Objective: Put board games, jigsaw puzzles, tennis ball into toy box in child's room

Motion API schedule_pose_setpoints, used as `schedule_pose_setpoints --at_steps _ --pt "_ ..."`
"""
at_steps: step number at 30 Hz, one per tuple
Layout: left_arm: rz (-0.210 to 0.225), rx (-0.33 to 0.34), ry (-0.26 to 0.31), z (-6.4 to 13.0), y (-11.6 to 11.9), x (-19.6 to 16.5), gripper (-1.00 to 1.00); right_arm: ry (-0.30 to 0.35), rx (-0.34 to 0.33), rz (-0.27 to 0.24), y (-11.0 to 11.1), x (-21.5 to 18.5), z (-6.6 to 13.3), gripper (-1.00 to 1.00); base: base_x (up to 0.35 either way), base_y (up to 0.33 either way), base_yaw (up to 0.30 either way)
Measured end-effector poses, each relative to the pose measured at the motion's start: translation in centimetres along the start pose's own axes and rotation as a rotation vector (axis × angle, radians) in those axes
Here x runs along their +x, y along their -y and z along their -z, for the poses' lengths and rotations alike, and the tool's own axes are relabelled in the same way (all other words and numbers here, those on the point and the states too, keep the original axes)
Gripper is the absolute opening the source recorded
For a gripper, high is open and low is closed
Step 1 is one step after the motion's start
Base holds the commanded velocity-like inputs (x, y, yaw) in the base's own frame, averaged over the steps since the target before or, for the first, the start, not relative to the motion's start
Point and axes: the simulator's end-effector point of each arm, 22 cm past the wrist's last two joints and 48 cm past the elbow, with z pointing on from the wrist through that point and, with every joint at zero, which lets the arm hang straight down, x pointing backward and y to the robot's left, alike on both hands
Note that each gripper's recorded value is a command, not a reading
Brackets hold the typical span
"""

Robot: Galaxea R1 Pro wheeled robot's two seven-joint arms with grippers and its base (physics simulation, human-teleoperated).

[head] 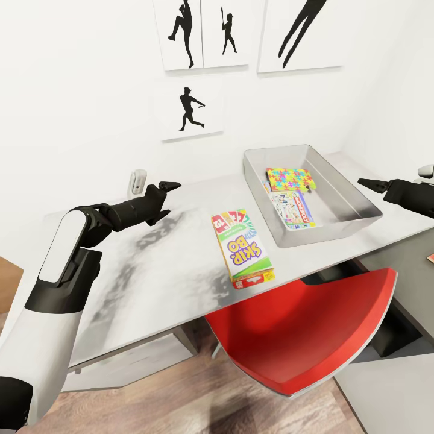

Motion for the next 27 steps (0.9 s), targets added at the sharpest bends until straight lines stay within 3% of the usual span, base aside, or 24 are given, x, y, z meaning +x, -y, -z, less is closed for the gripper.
schedule_pose_setpoints --at_steps 12,27 --pt "0.003 0.011 0.016 0.4 0.5 -1.4 1.0 0.018 -0.002 0.002 0.6 -1.0 0.9 1.0 0.0 0.0 0.0" --pt "-0.006 0.002 0.038 1.1 -0.1 -3.2 1.0 -0.017 -0.016 -0.002 1.4 0.8 1.7 1.0 0.0 0.0 0.0"
